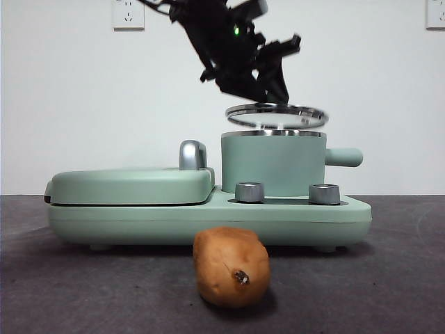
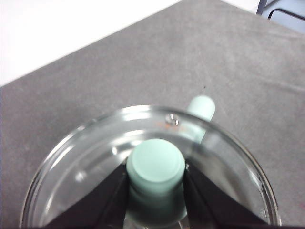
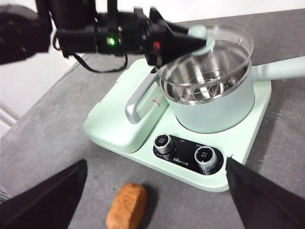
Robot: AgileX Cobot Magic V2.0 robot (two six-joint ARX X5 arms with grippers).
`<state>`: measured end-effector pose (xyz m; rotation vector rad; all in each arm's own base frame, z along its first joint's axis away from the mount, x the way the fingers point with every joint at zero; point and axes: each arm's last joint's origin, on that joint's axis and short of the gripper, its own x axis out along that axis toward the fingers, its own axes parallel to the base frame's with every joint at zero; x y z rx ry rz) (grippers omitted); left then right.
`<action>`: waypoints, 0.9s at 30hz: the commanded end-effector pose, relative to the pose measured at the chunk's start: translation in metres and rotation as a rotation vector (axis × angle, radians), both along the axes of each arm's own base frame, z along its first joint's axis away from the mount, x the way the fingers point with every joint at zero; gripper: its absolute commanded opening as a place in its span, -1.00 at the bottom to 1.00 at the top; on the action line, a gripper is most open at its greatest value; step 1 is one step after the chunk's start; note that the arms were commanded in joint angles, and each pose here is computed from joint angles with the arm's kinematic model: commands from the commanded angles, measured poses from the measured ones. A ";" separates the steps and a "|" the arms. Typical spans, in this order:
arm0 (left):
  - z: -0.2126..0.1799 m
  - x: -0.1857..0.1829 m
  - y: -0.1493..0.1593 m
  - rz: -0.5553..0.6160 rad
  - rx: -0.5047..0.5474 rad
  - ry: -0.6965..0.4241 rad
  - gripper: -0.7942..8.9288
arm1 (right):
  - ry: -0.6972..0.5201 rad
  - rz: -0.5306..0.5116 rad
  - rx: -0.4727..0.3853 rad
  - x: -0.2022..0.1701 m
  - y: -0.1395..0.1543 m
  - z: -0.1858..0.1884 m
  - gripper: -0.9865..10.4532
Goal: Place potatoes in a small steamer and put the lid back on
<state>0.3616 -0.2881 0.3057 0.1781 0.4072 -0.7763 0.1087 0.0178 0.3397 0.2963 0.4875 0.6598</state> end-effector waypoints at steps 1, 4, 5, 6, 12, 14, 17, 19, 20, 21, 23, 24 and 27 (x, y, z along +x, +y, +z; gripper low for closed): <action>0.021 0.000 -0.006 -0.014 -0.021 -0.024 -0.61 | -0.015 -0.001 0.005 0.000 0.000 0.005 -0.01; 0.034 -0.003 -0.004 -0.014 0.005 0.008 -0.61 | -0.015 -0.001 0.005 0.000 0.000 0.005 -0.01; 0.038 -0.004 -0.002 -0.013 0.014 0.019 -0.61 | -0.015 -0.001 0.005 0.000 0.000 0.005 -0.01; 0.042 -0.005 -0.001 -0.013 0.023 0.030 -0.61 | -0.014 -0.001 0.006 0.000 0.000 0.005 -0.01; 0.067 -0.014 0.007 -0.011 0.067 0.086 -0.61 | 0.025 -0.010 0.036 0.000 0.001 0.004 -0.01; 0.076 -0.018 0.011 -0.011 0.067 0.087 -0.61 | 0.054 0.003 0.040 0.002 0.003 0.002 -0.01; 0.091 -0.026 0.020 -0.005 0.052 0.070 -0.61 | 0.107 0.032 0.033 0.006 0.010 -0.002 -0.01; 0.101 -0.033 0.026 -0.003 0.042 0.057 -0.61 | 0.142 0.037 0.008 0.011 0.017 -0.005 -0.01; 0.106 -0.035 0.029 -0.001 0.037 0.051 -0.61 | 0.155 0.040 -0.006 0.013 0.021 -0.007 -0.01; 0.111 -0.038 0.034 0.004 0.032 0.044 -0.61 | 0.171 0.043 -0.020 0.016 0.025 -0.008 -0.01; 0.123 -0.044 0.044 0.015 0.020 0.029 -0.61 | 0.212 0.050 -0.055 0.021 0.038 -0.013 -0.01; 0.127 -0.046 0.048 0.020 0.015 0.022 -0.61 | 0.231 0.057 -0.073 0.024 0.044 -0.016 -0.01; 0.143 -0.055 0.066 0.044 0.001 0.005 -0.61 | 0.304 0.086 -0.142 0.032 0.071 -0.027 -0.01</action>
